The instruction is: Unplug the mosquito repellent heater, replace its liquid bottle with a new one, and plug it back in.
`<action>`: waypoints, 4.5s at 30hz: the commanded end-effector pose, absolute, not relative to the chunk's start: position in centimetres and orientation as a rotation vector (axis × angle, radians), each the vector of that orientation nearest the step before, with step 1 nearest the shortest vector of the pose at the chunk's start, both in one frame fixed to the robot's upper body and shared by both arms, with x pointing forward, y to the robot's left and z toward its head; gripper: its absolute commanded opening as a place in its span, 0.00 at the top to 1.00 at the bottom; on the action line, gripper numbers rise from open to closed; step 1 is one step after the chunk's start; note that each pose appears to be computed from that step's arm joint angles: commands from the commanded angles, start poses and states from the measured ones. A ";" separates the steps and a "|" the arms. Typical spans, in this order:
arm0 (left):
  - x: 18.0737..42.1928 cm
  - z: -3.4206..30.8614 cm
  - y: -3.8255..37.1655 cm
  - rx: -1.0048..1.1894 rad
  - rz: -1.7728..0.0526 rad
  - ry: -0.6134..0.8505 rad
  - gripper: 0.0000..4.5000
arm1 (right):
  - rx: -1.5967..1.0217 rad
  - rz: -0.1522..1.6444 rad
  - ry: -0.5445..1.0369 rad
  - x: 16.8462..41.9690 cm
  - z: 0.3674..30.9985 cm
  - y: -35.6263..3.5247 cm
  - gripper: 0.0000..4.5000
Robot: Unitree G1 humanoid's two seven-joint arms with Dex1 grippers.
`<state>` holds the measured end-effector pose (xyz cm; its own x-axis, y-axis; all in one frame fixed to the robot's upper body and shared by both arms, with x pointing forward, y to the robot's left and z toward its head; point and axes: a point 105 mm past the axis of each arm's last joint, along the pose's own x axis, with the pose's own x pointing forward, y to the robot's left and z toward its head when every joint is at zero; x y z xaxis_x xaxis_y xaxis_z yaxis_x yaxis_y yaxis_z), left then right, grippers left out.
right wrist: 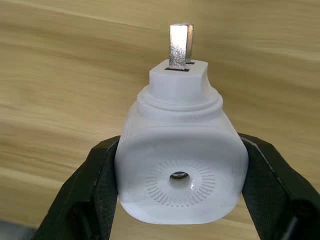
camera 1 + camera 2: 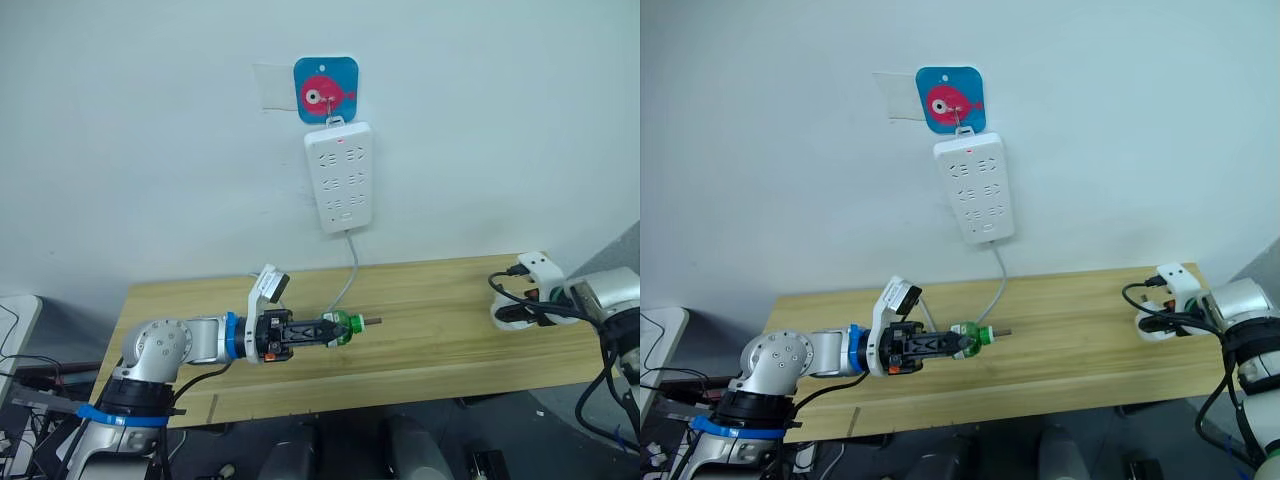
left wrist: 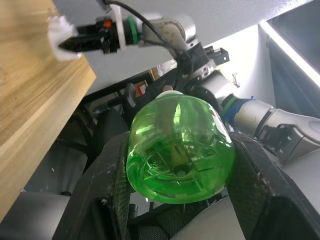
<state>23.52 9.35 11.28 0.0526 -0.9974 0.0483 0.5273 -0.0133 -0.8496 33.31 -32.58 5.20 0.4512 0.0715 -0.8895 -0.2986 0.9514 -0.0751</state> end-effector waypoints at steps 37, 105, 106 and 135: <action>20.6 11.3 10.0 -0.830 -1.454 0.732 0.50 | -0.123 0.216 1.090 33.3 7.5 -35.2 0.00; 26.9 12.1 0.3 -0.667 -1.321 0.182 0.50 | 1.123 0.660 0.279 26.1 13.7 -9.7 0.00; 26.9 12.1 0.3 -0.668 -1.321 0.181 0.50 | 1.123 0.659 0.279 26.1 13.7 -9.8 0.00; 26.8 10.3 1.4 -0.446 -1.305 0.217 0.00 | 1.136 0.541 0.256 27.1 12.4 -11.9 0.80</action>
